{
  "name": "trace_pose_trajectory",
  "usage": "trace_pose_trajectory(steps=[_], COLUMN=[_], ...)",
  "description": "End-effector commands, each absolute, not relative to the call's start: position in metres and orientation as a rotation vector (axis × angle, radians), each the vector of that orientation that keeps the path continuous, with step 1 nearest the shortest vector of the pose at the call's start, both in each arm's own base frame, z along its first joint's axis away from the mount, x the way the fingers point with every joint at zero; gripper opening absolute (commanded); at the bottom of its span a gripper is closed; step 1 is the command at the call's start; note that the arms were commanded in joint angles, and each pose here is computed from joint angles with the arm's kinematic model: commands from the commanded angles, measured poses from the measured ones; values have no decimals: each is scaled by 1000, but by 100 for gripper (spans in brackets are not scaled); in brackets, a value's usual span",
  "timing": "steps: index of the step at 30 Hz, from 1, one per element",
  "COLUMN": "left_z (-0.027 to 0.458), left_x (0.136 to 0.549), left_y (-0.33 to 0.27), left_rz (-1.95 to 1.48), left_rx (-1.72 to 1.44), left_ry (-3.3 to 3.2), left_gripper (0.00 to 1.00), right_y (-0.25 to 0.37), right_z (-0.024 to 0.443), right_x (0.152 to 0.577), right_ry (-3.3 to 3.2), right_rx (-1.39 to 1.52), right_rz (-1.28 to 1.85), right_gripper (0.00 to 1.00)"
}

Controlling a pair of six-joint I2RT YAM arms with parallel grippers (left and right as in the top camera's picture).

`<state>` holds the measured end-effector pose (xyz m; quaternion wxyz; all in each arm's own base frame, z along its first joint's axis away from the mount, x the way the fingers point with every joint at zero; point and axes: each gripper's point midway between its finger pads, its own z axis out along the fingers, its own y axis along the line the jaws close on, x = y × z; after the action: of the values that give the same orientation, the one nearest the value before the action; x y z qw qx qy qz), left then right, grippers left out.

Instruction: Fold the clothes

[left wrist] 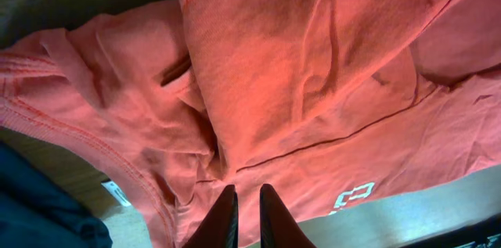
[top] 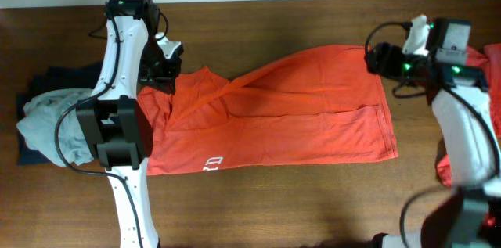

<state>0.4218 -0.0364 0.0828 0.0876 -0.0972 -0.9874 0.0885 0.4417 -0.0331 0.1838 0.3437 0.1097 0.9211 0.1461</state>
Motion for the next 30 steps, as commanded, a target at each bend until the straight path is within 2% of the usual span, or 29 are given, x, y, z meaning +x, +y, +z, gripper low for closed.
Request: trace_pose_trajectory(steps=[1,6,12,20,24,27,30], left_z=[96,97,97,96,96,96,96], left_x=[431,439,440,449,451,452,452], left_y=[-37,-47,-47,-47,-47,-47,-46], left_rz=[272,354,353,354,353,353,351], left_rx=[-303,-297,-294,-286,-289,-290,-290], left_ry=[-3005,-3033,-3037,-3074,-3084,-3087,-3087], left_gripper=[11,13,14,15,15,15,15], right_y=[-40,-61,-73,-72,-68,-59,-63], right_z=[155,115,63,24,18,20,30], right_x=[472,513,549,556,552,550,547], right_ry=[2382,2322,2307,2356,2378,2374,2375], right_rx=[197,202,204,217,218,194,203], right_rz=[346,313,305,330,355,428,435], right_gripper=[79,74,73,65,52,28,16])
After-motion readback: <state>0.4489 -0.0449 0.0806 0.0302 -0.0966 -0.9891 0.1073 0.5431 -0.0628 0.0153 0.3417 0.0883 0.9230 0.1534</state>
